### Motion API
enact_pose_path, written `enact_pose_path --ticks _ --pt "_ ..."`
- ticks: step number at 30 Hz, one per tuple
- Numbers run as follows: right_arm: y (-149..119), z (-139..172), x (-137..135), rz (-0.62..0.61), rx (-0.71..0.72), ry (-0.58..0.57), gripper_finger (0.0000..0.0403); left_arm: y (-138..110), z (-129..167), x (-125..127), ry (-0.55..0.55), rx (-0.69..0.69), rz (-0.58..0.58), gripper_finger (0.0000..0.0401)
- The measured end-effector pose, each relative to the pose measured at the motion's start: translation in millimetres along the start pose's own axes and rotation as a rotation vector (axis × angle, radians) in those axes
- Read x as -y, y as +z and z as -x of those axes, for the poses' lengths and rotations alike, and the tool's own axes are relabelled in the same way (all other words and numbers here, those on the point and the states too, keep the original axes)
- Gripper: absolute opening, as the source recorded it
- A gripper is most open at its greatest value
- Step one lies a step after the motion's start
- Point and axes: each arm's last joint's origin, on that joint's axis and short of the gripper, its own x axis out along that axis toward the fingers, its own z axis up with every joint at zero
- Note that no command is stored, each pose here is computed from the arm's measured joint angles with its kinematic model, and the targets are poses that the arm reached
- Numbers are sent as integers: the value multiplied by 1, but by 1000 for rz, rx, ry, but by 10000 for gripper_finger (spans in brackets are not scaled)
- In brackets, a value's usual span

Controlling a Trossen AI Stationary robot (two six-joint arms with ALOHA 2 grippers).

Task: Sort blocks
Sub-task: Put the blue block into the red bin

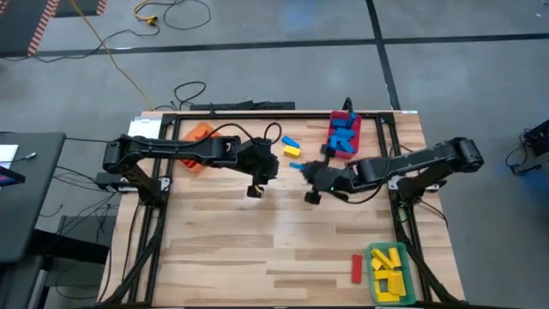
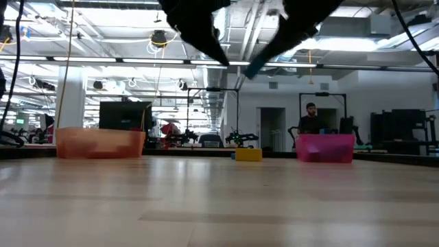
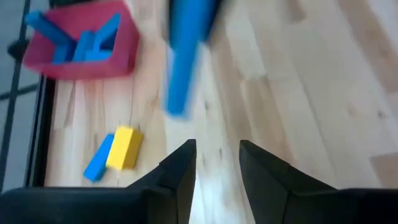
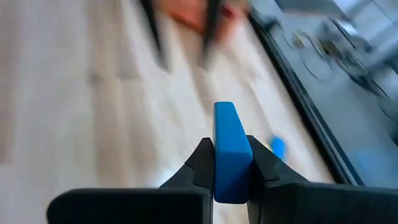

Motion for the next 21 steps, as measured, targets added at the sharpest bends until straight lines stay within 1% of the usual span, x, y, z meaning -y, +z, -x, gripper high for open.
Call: enact_pose_path --ticks 5,11,14,16,21 --pt "-17 12 31 -50 -163 -109 50 -12 -1 -2 -17 -99 58 130" --pt "-41 26 85 -185 -384 -255 53 -39 -19 12 -111 -149 110 132" --pt "-50 26 111 -264 -466 -274 54 -53 -33 22 -137 -123 127 132" --pt "-55 23 127 -317 -509 -262 55 -63 -41 28 -146 -99 139 132" --pt "-70 6 166 -396 -597 -260 56 -73 -52 38 -150 0 177 132"
